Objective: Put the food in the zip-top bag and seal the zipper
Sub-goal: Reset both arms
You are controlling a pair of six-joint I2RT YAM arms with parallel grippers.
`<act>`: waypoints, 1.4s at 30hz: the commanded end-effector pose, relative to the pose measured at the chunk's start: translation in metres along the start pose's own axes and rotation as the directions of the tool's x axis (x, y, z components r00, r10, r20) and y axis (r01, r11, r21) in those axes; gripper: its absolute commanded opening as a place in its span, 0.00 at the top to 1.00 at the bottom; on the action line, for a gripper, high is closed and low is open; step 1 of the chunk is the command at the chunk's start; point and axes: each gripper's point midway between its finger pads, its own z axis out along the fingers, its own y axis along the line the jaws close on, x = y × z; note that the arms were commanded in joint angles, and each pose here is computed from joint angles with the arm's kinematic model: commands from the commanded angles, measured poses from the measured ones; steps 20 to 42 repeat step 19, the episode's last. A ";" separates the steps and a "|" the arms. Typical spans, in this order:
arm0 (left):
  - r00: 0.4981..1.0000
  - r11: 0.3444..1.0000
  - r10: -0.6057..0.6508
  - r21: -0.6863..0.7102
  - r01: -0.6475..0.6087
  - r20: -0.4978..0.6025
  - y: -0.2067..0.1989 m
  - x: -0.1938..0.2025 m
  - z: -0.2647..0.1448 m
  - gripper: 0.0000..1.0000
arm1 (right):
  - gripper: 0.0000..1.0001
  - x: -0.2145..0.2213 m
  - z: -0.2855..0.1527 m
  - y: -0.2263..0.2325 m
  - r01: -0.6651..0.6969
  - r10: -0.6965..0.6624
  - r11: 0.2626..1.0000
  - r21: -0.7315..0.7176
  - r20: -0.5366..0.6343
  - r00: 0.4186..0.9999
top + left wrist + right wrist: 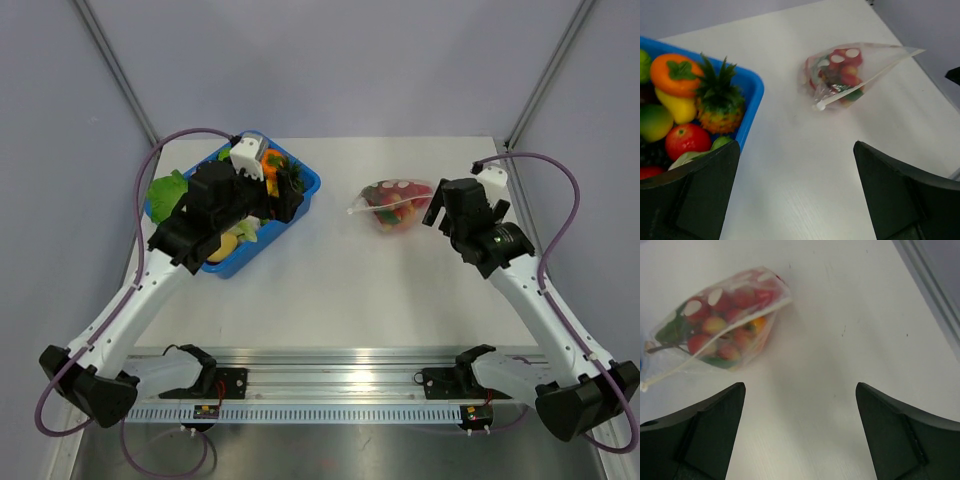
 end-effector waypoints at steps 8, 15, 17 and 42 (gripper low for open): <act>0.994 0.964 -0.052 -0.256 0.076 0.098 0.053 0.056 -0.062 0.01 | 0.01 0.056 -0.007 -0.029 -0.052 0.066 0.994 0.098 -0.148 0.987; 0.990 0.953 -0.042 -0.293 0.081 0.137 0.061 0.059 -0.072 0.01 | 0.00 0.055 -0.015 -0.042 -0.137 0.144 0.986 0.100 -0.068 0.987; 0.991 0.954 -0.041 -0.290 0.076 0.126 0.060 0.060 -0.070 0.01 | 0.01 0.056 -0.015 -0.044 -0.138 0.144 0.985 0.103 -0.060 0.988; 0.992 0.954 -0.043 -0.290 0.075 0.115 0.060 0.060 -0.068 0.01 | 0.00 0.052 -0.017 -0.046 -0.144 0.149 0.984 0.100 -0.039 0.988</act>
